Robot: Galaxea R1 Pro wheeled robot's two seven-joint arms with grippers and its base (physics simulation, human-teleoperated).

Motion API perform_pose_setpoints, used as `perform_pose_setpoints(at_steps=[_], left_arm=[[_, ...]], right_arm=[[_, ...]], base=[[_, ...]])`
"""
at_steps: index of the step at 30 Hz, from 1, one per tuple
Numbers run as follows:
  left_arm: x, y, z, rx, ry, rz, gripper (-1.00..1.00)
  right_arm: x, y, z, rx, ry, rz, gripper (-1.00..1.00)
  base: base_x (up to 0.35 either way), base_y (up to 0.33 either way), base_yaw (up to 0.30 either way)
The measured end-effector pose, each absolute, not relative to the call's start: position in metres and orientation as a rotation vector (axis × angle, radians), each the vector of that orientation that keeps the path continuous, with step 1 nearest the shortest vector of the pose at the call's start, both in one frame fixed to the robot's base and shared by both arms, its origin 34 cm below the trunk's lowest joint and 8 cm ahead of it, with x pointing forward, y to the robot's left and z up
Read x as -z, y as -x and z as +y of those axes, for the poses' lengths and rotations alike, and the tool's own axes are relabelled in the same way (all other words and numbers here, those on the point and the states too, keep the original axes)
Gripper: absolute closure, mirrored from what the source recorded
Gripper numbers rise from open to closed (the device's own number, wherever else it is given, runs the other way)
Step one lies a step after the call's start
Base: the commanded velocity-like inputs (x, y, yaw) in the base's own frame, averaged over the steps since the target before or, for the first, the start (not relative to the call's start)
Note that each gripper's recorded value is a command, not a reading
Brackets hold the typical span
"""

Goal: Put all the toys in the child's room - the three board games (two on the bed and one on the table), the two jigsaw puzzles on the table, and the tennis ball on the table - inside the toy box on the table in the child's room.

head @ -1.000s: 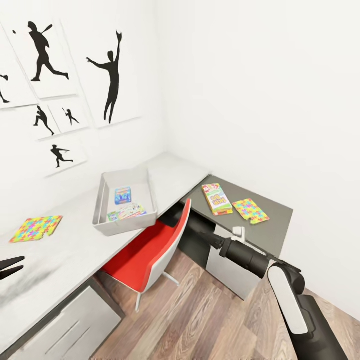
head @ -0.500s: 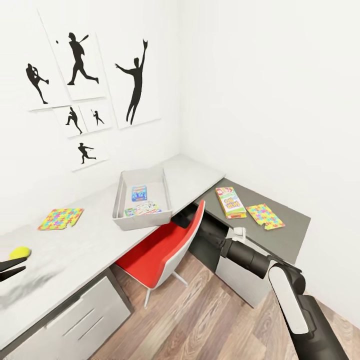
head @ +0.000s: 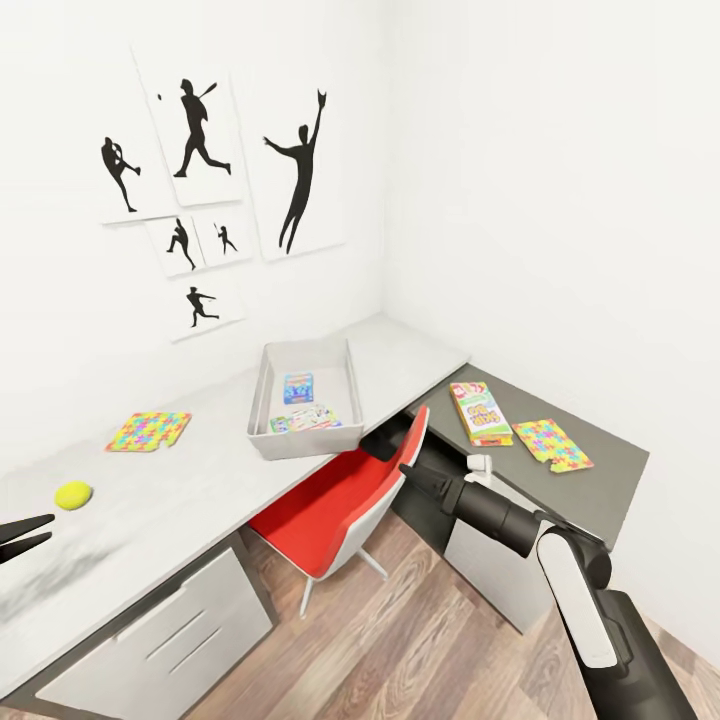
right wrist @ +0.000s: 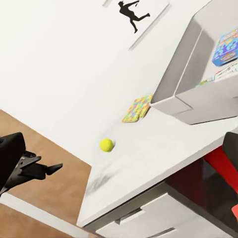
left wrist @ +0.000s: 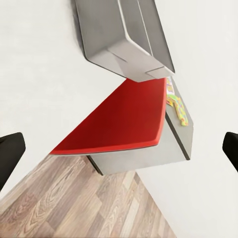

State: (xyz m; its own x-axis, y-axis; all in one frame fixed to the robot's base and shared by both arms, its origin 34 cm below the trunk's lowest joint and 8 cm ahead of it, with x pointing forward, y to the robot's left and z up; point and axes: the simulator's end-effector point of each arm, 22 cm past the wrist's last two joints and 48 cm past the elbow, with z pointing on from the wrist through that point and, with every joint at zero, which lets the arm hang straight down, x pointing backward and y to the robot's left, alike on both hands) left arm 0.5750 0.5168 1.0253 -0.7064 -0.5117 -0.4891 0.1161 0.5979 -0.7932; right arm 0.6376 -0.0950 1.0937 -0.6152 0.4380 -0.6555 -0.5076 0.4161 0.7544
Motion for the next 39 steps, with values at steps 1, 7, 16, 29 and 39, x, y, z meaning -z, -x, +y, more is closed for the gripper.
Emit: perform_pose_setpoints(at_steps=[1,7,16,29,39], left_arm=[[-1.0255,-0.575,0.5168,1.111,0.311,2.101,-1.0],[-1.026,-0.575,0.5168,1.111,0.31,2.101,-1.0],[-1.0291,-0.5749,0.5167,1.11,0.306,2.095,-1.0],[-1.0335,-0.5746,0.5166,1.11,0.3,2.086,-1.0],[-1.0337,-0.5747,0.5164,1.11,0.299,2.086,-1.0]], right_arm=[[-1.0938,-0.6376,-0.0949,-1.342,0.06,1.786,-1.0],[-1.0946,-0.6377,-0.0947,-1.34,0.062,1.784,-1.0],[-1.099,-0.637,-0.0944,-1.336,0.069,1.775,-1.0],[-1.1031,-0.6357,-0.0941,-1.337,0.074,1.772,-1.0],[-1.1027,-0.6358,-0.0942,-1.336,0.074,1.773,-1.0]], base=[[0.0,0.0,0.012],[0.0,0.0,-0.019],[0.0,0.0,-0.189],[0.0,0.0,-0.171],[0.0,0.0,-0.006]])
